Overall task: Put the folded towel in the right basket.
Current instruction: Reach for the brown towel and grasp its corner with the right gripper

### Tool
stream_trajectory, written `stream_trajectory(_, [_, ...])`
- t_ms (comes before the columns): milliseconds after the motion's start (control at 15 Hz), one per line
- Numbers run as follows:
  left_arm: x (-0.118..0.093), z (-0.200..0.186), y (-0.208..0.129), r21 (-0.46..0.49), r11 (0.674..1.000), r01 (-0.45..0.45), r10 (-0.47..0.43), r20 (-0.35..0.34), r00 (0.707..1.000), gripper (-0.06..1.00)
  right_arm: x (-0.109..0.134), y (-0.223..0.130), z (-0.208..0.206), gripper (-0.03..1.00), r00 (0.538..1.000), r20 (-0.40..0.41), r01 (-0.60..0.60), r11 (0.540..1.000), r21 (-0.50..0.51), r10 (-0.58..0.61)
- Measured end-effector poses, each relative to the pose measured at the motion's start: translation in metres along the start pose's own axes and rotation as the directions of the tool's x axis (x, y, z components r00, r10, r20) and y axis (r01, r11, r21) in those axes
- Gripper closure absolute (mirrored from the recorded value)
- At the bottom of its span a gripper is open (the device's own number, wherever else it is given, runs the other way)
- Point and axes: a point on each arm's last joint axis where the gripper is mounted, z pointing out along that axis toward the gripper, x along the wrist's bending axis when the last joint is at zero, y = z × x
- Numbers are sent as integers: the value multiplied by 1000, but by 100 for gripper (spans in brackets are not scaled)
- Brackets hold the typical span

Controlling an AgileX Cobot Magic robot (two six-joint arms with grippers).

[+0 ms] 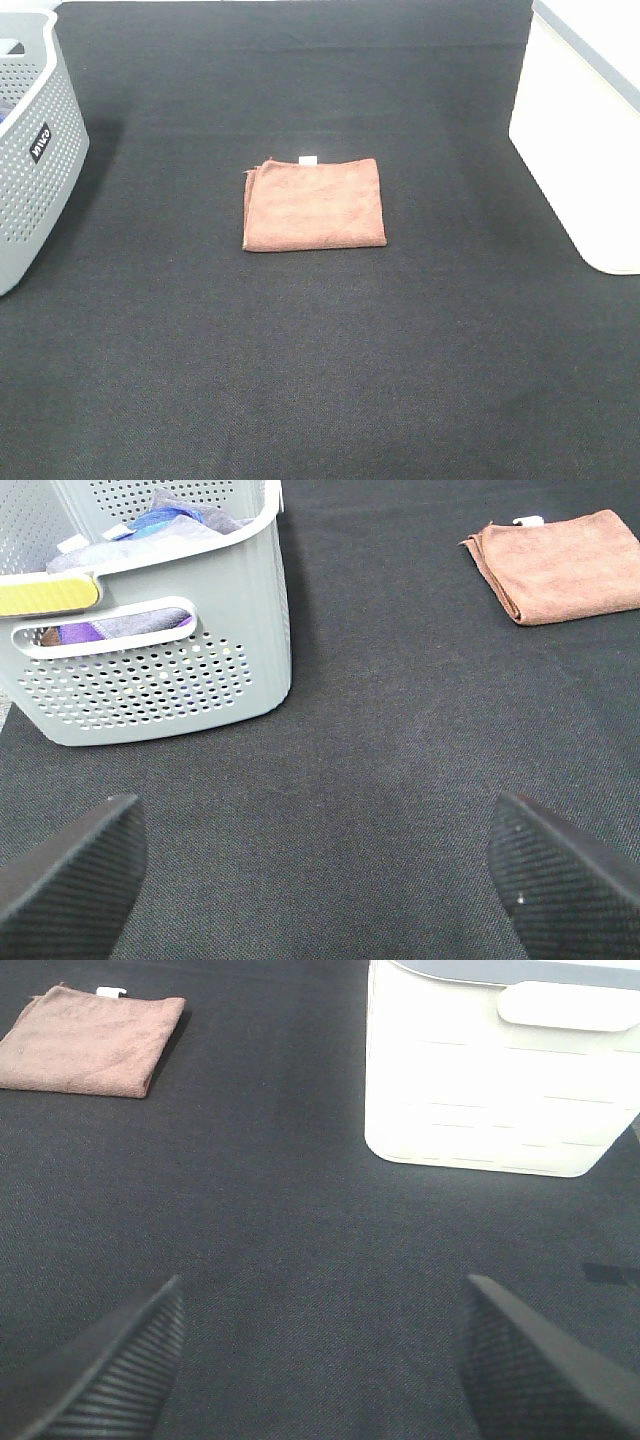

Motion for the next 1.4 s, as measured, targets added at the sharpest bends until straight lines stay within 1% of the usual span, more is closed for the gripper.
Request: stream_trajectory(1400, [0, 0, 0, 0, 1000, 0, 0, 0, 1000, 6, 0, 0, 0, 25, 1000, 0, 0, 1000, 0, 0])
